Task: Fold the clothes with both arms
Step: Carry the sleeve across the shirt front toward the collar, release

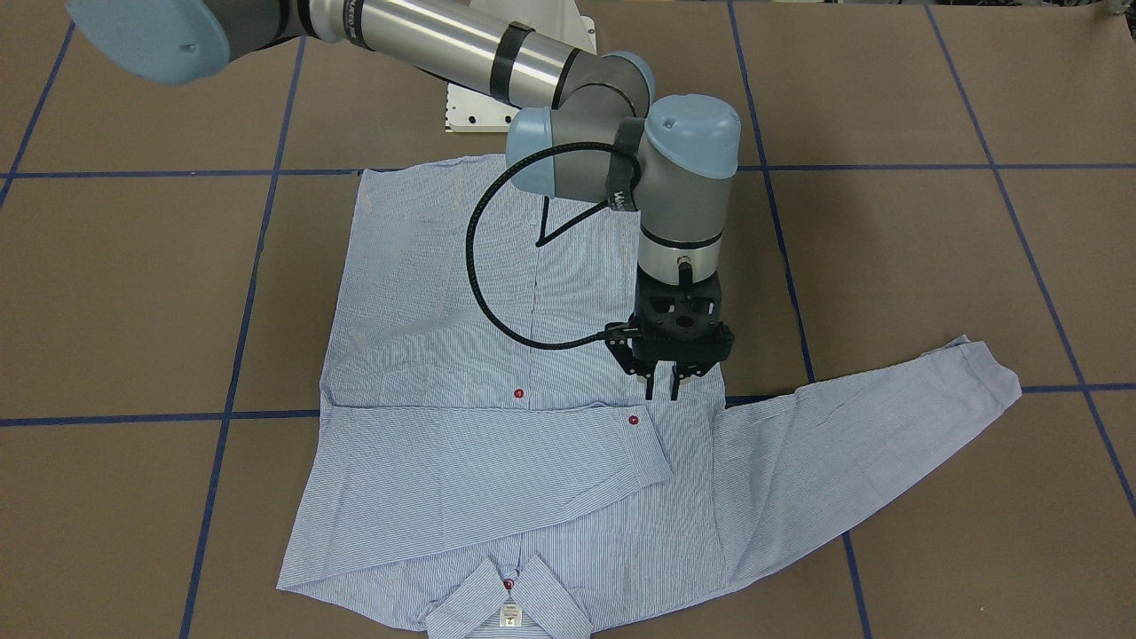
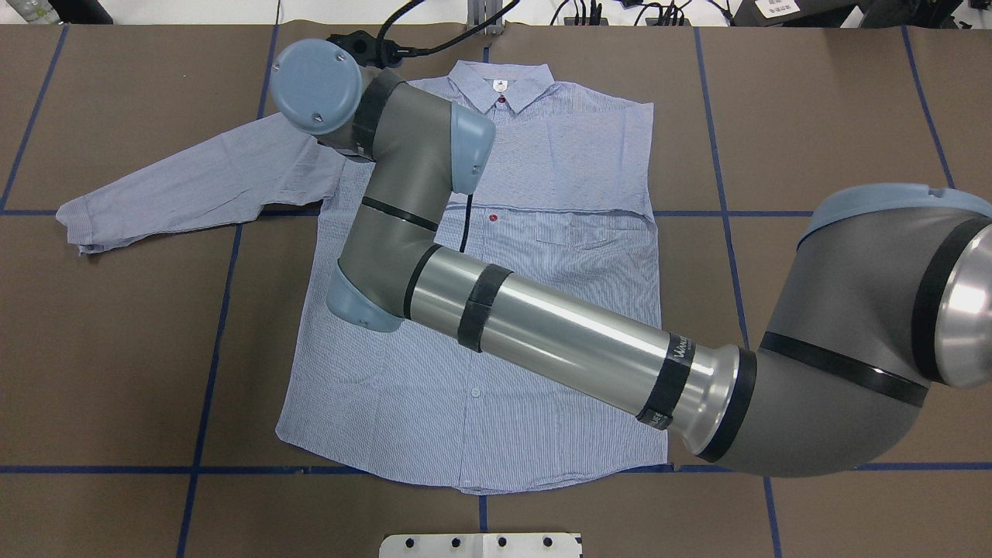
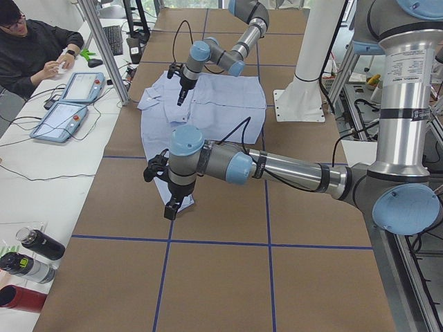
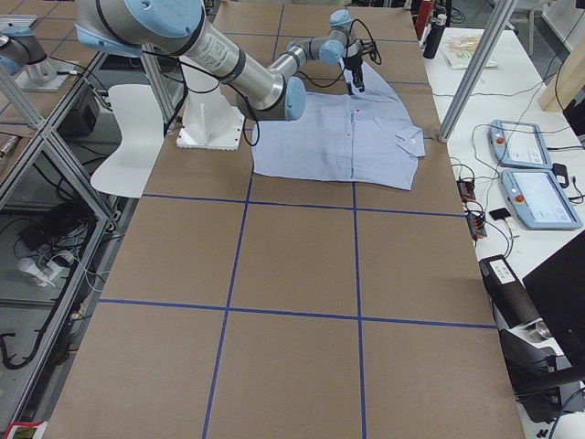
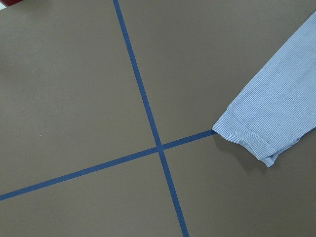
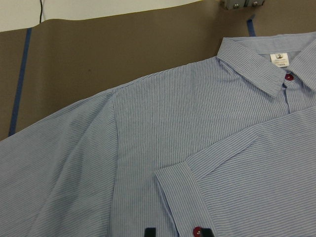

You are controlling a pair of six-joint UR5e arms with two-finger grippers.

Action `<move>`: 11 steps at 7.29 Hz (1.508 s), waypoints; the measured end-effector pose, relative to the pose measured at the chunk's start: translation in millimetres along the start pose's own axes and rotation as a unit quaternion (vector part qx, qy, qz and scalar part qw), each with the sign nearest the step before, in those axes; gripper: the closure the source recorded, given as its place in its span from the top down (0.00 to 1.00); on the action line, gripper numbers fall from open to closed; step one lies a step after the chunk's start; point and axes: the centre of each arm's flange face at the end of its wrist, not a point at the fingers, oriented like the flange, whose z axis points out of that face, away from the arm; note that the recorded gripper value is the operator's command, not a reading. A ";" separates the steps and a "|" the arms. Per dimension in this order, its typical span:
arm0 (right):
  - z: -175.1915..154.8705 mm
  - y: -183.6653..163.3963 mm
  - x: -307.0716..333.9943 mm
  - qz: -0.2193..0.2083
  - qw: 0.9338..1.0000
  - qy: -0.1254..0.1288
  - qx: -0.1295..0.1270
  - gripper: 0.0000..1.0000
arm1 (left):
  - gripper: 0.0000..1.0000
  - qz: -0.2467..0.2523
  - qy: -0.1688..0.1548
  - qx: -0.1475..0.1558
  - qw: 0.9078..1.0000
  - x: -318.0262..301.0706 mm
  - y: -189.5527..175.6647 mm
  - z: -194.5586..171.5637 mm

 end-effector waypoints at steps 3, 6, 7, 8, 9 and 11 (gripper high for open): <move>-7.1 -50.7 22.7 0.030 0.999 -0.004 -0.037 0.99 | 1.00 0.031 -0.001 0.030 0.999 11.4 -13.5 -5.8; 9.0 -98.5 140.0 0.013 0.998 -0.011 -0.067 1.00 | 1.00 0.036 0.017 0.074 0.996 16.0 -17.9 49.2; 6.1 -113.2 184.6 -0.004 0.997 -0.012 -0.075 1.00 | 1.00 -0.002 0.031 0.088 0.996 13.9 -11.5 78.8; 1.9 -123.5 230.1 -0.022 0.997 -0.011 -0.078 1.00 | 1.00 -0.044 0.047 0.095 0.993 18.3 -3.8 102.8; -3.2 -130.7 280.4 -0.042 0.996 -0.012 -0.080 1.00 | 1.00 -0.086 0.062 0.095 0.990 23.8 4.0 118.4; -18.7 -138.3 376.6 -0.074 0.993 -0.020 -0.088 1.00 | 1.00 -0.151 0.083 0.076 0.982 44.0 12.8 143.6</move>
